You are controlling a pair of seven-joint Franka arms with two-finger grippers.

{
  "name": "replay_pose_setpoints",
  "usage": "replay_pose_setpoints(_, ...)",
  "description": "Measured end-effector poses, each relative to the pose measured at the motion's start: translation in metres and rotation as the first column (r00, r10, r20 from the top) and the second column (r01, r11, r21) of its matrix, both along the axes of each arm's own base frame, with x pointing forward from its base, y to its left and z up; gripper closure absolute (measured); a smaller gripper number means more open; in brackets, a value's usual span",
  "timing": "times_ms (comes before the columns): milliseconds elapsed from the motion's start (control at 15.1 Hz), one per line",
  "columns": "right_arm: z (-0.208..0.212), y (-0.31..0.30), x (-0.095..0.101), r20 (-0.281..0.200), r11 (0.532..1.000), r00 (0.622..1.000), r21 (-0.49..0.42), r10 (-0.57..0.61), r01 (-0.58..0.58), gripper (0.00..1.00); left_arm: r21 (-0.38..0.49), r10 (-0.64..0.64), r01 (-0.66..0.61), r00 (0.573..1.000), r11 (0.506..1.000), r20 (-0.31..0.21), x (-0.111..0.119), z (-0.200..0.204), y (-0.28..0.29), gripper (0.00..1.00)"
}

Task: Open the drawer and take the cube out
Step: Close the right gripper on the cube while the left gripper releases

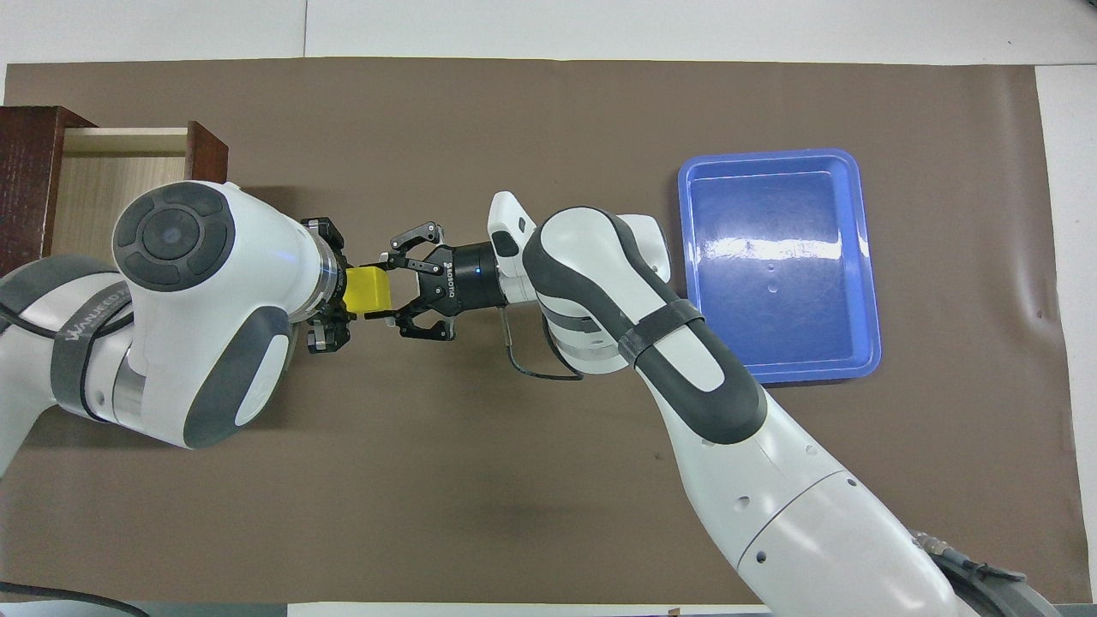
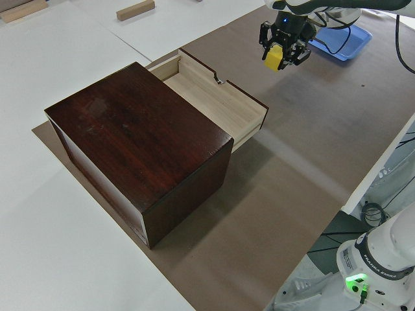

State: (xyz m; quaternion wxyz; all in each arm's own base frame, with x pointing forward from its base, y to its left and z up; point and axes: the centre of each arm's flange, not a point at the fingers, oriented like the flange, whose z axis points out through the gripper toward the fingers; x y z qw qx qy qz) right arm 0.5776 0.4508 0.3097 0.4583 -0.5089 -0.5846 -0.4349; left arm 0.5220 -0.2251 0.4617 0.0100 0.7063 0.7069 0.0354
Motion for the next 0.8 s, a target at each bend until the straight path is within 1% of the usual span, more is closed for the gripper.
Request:
replay_pose_setpoints(332,0.001,0.000,0.000,0.001,1.000,1.000,0.001,0.000,0.000,0.45,0.001,0.000,0.000,1.000,1.000,0.002,0.000,0.001,0.000,0.45)
replay_pose_setpoints(399,0.001,0.001,0.000,0.002,1.000,1.000,0.001,0.000,0.000,0.45,0.004,-0.002,0.002,1.000,1.000,0.003,0.000,0.001,0.000,0.41)
replay_pose_setpoints(664,0.005,0.002,0.001,0.003,1.000,1.000,0.005,-0.001,0.001,0.45,0.020,-0.004,0.004,1.000,1.000,0.016,0.001,0.003,0.003,0.03)
replay_pose_setpoints(731,0.005,0.002,0.001,0.003,1.000,1.000,0.005,-0.001,0.001,0.45,0.020,0.000,0.000,1.000,1.000,0.024,0.003,0.008,0.007,0.00)
replay_pose_setpoints(797,0.005,0.002,0.002,0.002,1.000,1.000,0.005,-0.002,0.002,0.45,0.020,0.003,-0.004,0.999,1.000,0.034,0.004,0.014,0.014,0.00)
